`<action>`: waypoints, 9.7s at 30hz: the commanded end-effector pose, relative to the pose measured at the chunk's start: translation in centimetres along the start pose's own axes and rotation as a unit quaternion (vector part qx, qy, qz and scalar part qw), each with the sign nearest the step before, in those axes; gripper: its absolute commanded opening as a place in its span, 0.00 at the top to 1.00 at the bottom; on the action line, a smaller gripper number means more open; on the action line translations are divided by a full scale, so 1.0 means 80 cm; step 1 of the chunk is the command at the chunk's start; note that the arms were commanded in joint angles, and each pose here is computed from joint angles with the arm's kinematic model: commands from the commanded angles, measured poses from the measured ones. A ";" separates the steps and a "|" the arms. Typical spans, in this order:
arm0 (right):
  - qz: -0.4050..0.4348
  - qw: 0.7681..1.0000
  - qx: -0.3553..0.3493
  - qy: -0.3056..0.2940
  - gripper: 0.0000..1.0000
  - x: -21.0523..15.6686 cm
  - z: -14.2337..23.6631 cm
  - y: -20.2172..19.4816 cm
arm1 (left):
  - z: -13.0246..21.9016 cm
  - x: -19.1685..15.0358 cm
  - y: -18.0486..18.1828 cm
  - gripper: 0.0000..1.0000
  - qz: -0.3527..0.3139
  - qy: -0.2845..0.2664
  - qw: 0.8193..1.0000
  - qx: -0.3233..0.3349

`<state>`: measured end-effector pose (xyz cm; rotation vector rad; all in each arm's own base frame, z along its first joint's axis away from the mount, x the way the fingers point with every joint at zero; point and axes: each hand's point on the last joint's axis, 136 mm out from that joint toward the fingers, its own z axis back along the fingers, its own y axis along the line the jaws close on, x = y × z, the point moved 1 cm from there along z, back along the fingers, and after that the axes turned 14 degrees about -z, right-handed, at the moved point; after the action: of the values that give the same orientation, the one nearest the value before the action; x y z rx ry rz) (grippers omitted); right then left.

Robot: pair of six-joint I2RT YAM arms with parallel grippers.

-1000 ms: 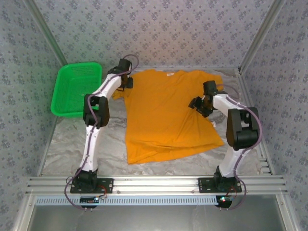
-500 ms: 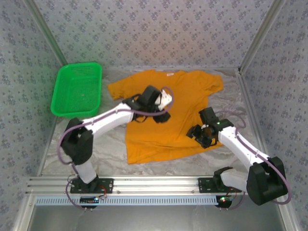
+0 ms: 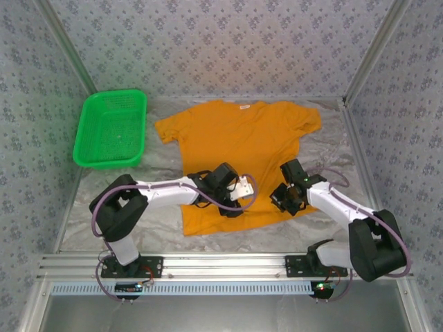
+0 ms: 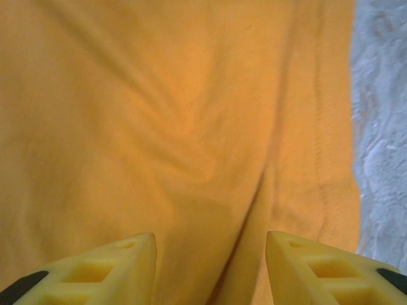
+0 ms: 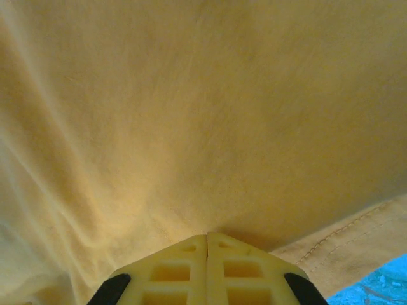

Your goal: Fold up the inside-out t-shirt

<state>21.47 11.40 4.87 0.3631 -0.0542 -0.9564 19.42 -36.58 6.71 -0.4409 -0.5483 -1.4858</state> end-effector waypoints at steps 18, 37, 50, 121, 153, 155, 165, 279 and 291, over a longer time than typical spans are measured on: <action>0.013 0.999 0.018 0.024 0.43 -0.026 0.022 -0.001 | -0.011 0.038 0.009 1.00 -0.060 -0.085 0.994 -0.016; -0.113 0.992 0.030 -0.051 0.66 0.004 0.010 0.021 | 0.004 0.055 0.025 1.00 0.062 -0.161 0.972 -0.161; 0.178 0.983 0.028 -0.020 0.47 -0.002 0.027 0.075 | -0.027 0.011 0.120 0.73 0.188 -0.104 0.974 -0.078; 0.521 0.835 0.062 -0.167 0.38 -0.058 -0.051 0.110 | 0.091 0.059 0.181 1.00 0.212 -0.141 0.962 0.101; 0.458 0.854 0.120 -0.216 0.74 0.080 0.113 0.075 | 0.115 -0.117 0.288 0.83 0.515 -0.082 0.841 0.145; 0.497 0.836 0.138 -0.187 0.70 0.061 0.111 0.083 | 0.109 -0.092 0.272 0.72 0.485 -0.084 0.862 0.118; 0.629 0.730 0.194 -0.182 0.46 0.022 0.126 0.161 | 0.149 0.034 0.243 0.59 0.317 -0.098 0.939 0.089; 0.824 0.524 0.206 -0.067 0.27 -0.042 0.004 0.229 | 0.077 -0.066 0.202 0.43 0.410 0.017 0.905 0.111; 0.843 0.334 0.267 -0.325 1.00 -0.060 0.217 0.291 | 0.243 0.055 0.286 1.00 0.402 -0.225 0.880 0.117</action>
<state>33.71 23.21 22.45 0.4179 -1.0217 1.1456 37.69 -28.91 14.27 -0.5823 -0.4900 -0.5686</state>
